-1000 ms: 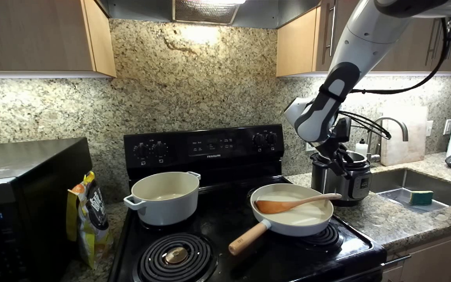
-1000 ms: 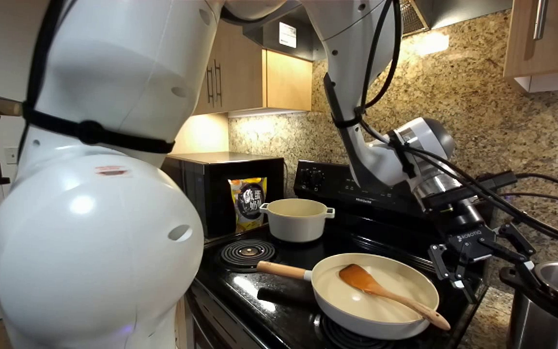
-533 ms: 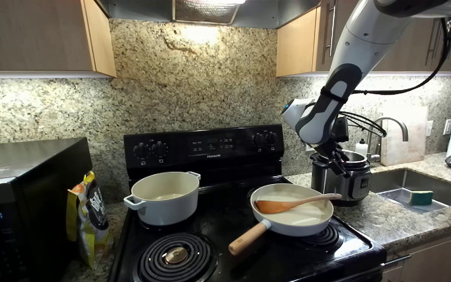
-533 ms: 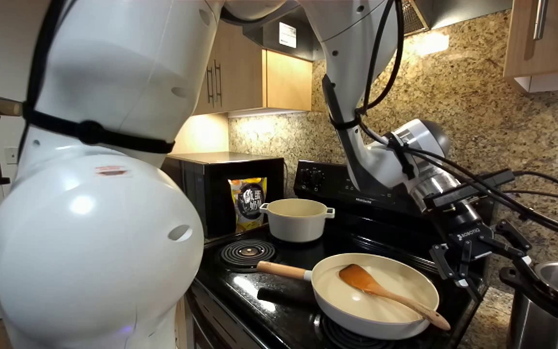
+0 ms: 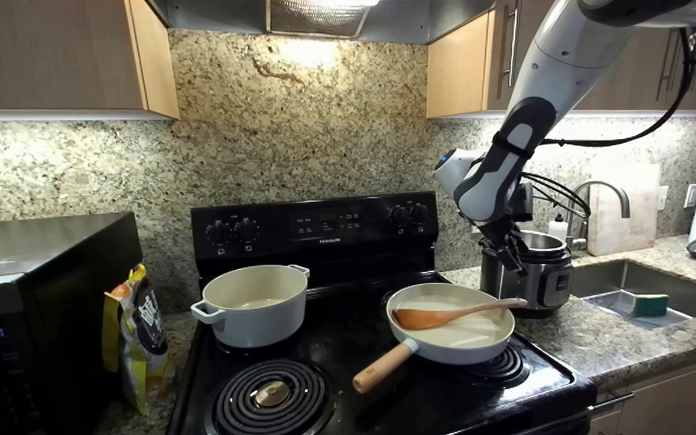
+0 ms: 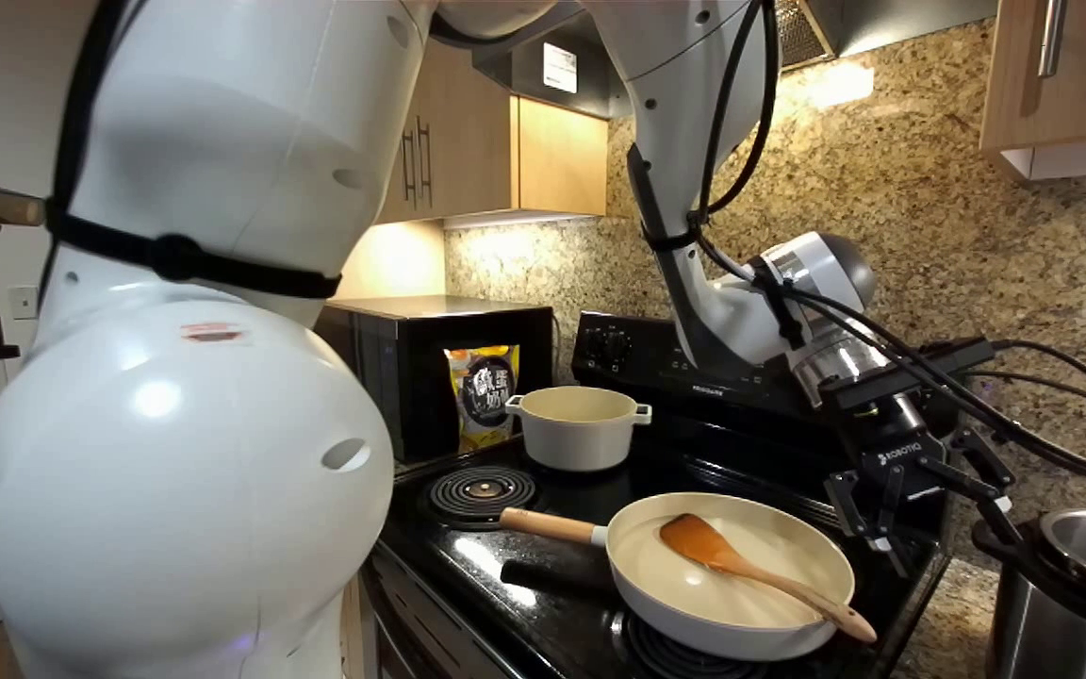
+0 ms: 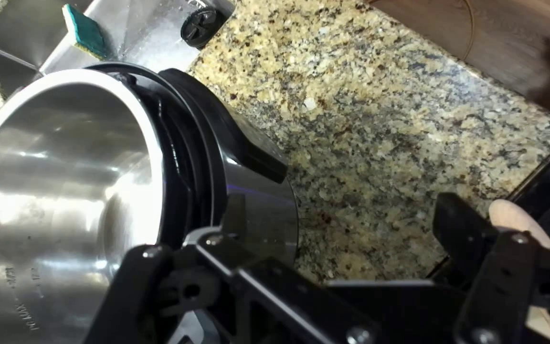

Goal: Use the wooden spatula to stir the pan

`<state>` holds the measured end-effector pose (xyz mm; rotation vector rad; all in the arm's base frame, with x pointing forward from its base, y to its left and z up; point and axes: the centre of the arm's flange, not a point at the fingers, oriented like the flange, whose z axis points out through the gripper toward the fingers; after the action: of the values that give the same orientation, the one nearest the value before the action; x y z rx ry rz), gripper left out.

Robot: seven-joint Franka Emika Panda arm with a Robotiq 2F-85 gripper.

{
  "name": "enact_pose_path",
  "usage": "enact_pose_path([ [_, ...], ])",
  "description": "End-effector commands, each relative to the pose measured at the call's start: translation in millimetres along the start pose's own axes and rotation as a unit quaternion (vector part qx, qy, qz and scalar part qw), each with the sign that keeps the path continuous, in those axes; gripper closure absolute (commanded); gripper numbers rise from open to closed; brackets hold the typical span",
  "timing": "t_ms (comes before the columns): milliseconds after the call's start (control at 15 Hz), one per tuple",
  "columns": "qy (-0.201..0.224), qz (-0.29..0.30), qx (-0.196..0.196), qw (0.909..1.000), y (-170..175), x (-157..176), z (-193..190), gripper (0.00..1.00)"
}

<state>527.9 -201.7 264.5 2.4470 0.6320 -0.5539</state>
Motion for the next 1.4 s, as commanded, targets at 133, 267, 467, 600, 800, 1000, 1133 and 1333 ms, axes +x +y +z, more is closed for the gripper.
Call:
enact_pose_path([
  [133,0.000,0.000,0.000,1.0000,0.1,-0.1,0.1,0.00],
  [267,0.000,0.000,0.000,1.0000,0.1,-0.1,0.1,0.00],
  [467,0.000,0.000,0.000,1.0000,0.1,-0.1,0.1,0.00],
  [600,0.000,0.000,0.000,1.0000,0.1,-0.1,0.1,0.00],
  [800,0.000,0.000,0.000,1.0000,0.1,-0.1,0.1,0.00],
  [1000,0.000,-0.003,0.001,1.0000,0.0,-0.5,0.0,0.00],
  [1133,-0.006,-0.004,-0.004,1.0000,0.8,0.1,1.1,0.00],
  [1333,-0.010,-0.005,-0.005,0.9999,1.6,-0.2,3.3,0.00],
])
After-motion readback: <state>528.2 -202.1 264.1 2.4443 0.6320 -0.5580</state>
